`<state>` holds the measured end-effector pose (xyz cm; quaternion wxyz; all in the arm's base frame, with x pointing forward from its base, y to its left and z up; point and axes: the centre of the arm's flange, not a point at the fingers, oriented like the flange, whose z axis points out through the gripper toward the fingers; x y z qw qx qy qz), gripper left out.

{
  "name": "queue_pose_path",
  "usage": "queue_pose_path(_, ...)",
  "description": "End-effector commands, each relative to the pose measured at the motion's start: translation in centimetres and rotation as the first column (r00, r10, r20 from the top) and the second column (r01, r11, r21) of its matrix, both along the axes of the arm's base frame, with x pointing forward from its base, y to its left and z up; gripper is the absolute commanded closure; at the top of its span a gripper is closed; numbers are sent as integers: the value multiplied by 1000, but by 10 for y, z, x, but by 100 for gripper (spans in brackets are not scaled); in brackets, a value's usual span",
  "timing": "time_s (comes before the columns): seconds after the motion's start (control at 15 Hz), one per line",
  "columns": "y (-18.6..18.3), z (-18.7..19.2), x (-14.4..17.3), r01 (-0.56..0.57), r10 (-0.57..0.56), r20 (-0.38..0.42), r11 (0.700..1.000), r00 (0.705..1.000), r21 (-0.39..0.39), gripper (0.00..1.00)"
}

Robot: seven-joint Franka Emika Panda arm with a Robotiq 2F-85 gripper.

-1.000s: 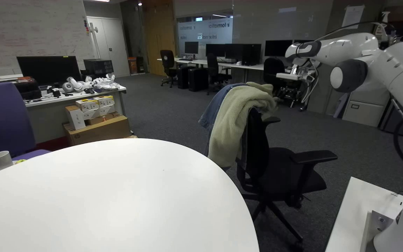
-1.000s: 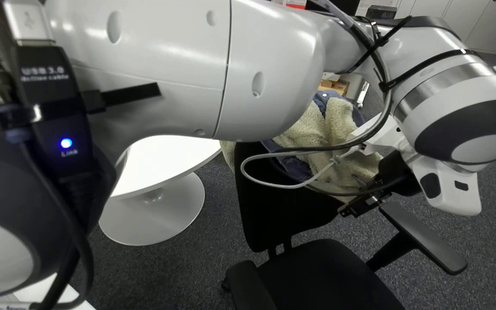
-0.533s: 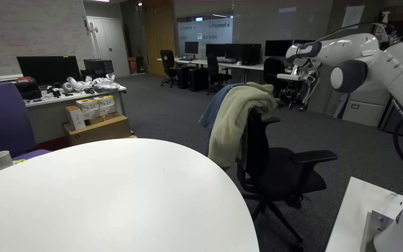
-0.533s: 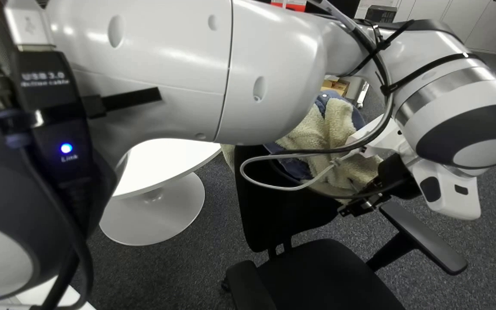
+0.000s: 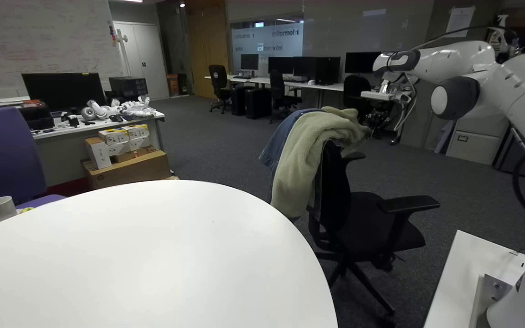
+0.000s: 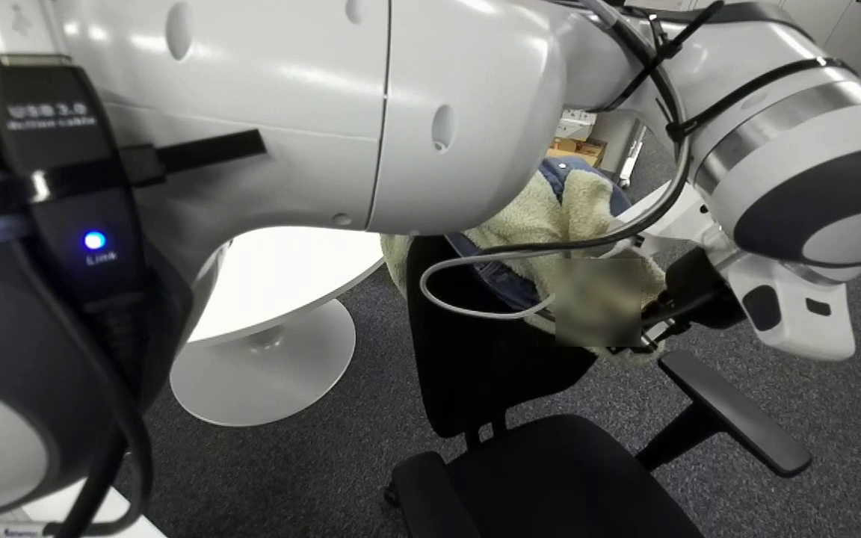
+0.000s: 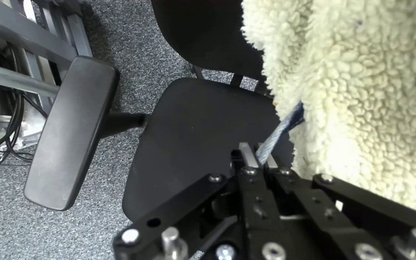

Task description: Put the jersey on the table

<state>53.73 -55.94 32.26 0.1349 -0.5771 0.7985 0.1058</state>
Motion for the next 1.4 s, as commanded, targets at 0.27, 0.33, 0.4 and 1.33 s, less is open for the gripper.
queue_pose_path(0.27, 48, 166, -27, -82, 88, 66, 993, 994, -84, 99)
queue_pose_path(0.33, 59, 185, -34, -93, 99, 58, 990, 993, -107, 99)
queue_pose_path(0.4, 71, 202, -41, -103, 109, 43, 986, 993, -133, 99)
queue_pose_path(1.33, 167, 269, -57, -498, 507, -69, 799, 859, -337, 99)
